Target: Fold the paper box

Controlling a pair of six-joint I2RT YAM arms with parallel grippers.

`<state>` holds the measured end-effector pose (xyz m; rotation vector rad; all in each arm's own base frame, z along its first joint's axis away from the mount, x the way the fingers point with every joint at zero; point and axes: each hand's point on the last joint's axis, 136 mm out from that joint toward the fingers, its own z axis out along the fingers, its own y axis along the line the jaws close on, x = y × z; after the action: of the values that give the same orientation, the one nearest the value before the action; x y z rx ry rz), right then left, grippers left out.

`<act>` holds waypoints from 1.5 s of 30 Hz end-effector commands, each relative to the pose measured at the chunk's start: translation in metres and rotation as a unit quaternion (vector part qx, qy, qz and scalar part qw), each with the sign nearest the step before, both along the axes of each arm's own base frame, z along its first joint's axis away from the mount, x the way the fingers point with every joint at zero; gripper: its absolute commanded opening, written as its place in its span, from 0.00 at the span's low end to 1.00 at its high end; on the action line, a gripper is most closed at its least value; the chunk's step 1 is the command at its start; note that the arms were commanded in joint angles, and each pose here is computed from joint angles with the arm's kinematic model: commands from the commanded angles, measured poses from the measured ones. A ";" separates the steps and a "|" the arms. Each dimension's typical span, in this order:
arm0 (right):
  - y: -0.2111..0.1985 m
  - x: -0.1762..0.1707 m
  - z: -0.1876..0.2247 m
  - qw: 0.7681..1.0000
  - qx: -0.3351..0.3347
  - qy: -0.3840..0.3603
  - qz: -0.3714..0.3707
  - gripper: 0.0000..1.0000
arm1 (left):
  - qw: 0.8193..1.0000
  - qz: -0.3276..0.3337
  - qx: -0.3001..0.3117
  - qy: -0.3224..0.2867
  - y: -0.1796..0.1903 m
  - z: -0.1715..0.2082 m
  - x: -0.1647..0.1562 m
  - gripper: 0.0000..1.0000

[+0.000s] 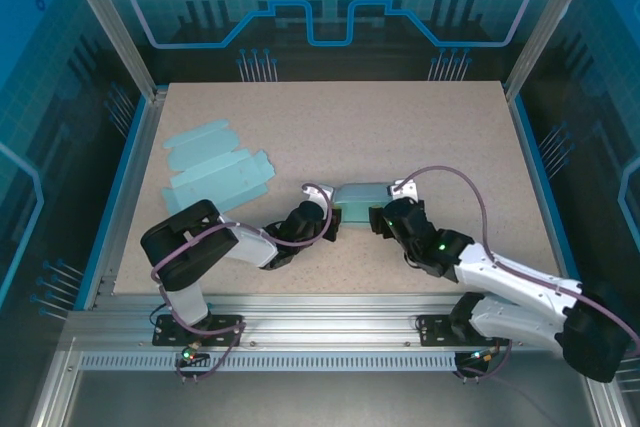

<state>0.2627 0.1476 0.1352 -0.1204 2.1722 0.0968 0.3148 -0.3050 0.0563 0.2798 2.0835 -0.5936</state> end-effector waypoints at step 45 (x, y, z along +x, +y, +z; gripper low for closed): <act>-0.038 0.021 0.057 0.979 0.076 0.154 -0.113 1.00 | 0.998 0.029 0.009 -0.050 0.078 0.103 -0.069 0.99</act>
<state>0.2789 0.1014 0.1907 0.2119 2.4440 0.0563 0.2474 -0.2496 0.1630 0.2766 1.9761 -0.6352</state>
